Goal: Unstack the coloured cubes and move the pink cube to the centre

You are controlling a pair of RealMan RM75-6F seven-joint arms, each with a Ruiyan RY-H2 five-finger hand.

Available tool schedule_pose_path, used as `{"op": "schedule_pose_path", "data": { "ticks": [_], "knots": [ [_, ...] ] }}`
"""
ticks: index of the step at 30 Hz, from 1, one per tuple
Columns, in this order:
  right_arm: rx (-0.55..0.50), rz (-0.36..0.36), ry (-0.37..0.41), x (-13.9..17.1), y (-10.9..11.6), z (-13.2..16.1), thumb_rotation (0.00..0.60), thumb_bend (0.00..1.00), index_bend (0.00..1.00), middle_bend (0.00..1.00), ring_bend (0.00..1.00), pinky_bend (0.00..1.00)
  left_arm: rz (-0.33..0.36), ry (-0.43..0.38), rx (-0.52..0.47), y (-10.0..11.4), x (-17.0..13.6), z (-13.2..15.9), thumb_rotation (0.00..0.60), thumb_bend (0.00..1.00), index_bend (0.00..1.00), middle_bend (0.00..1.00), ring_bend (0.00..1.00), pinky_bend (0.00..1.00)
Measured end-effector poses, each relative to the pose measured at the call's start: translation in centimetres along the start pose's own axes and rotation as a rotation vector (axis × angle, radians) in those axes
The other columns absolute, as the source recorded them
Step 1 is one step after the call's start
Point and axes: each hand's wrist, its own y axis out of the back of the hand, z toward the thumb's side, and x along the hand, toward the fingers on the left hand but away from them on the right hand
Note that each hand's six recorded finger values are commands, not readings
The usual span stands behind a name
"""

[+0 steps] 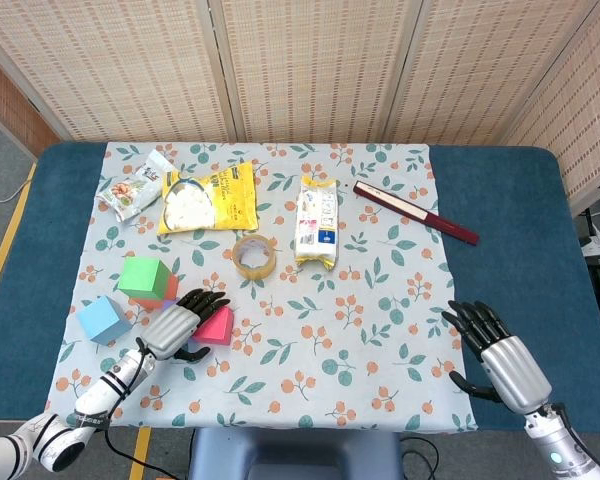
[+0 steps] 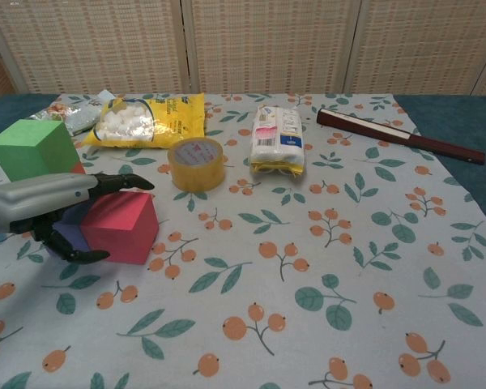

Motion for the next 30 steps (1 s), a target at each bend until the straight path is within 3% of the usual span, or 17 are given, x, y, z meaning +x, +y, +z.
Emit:
{"op": "schedule_pose_path", "data": {
  "ticks": [3, 6, 10, 18, 24, 25, 28, 30],
  "knots": [
    [-0.001, 0.003, 0.0, 0.0, 0.0, 0.0, 0.6, 0.17, 0.0, 0.0, 0.0, 0.0, 0.032, -0.006, -0.015, 0.2, 0.4, -0.1, 0.6, 0.32, 0.12, 0.45, 0.35, 0.06],
    [-0.002, 0.002, 0.001, 0.1, 0.0, 0.0, 0.6, 0.17, 0.0, 0.0, 0.0, 0.0, 0.078, -0.026, -0.028, 0.6, 0.7, 0.2, 0.6, 0.34, 0.23, 0.57, 0.43, 0.12],
    [-0.005, -0.002, 0.002, 0.1, 0.2, 0.1, 0.6, 0.17, 0.0, 0.0, 0.0, 0.0, 0.117, -0.069, -0.045, 0.8, 1.1, 1.2, 0.6, 0.36, 0.26, 0.62, 0.46, 0.15],
    [-0.013, 0.003, 0.005, 0.1, 0.2, 0.0, 0.6, 0.17, 0.0, 0.0, 0.0, 0.0, 0.13, -0.167, -0.09, 1.4, 2.1, 4.8, 0.6, 0.36, 0.25, 0.6, 0.45, 0.14],
    [-0.02, 0.0, 0.007, 0.1, 0.4, 0.0, 0.6, 0.17, 0.0, 0.0, 0.0, 0.0, 0.079, -0.277, -0.117, 0.1, 2.7, 9.3, 0.6, 0.35, 0.16, 0.46, 0.32, 0.09],
    [-0.021, 0.0, 0.007, 0.1, 0.4, 0.0, 0.6, 0.17, 0.0, 0.0, 0.0, 0.0, 0.076, -0.281, -0.116, 0.0, 2.7, 9.4, 0.6, 0.35, 0.12, 0.4, 0.27, 0.08],
    [-0.025, -0.001, 0.009, 0.1, 0.5, 0.0, 0.6, 0.17, 0.0, 0.0, 0.0, 0.0, 0.061, -0.284, -0.11, -0.5, 2.7, 9.7, 0.6, 0.35, 0.0, 0.08, 0.01, 0.01],
    [-0.032, -0.005, 0.011, 0.1, 0.6, 0.0, 0.6, 0.17, 0.0, 0.0, 0.0, 0.0, 0.053, -0.281, -0.095, -0.8, 2.8, 9.8, 0.6, 0.35, 0.0, 0.02, 0.0, 0.0]
  ]
}}
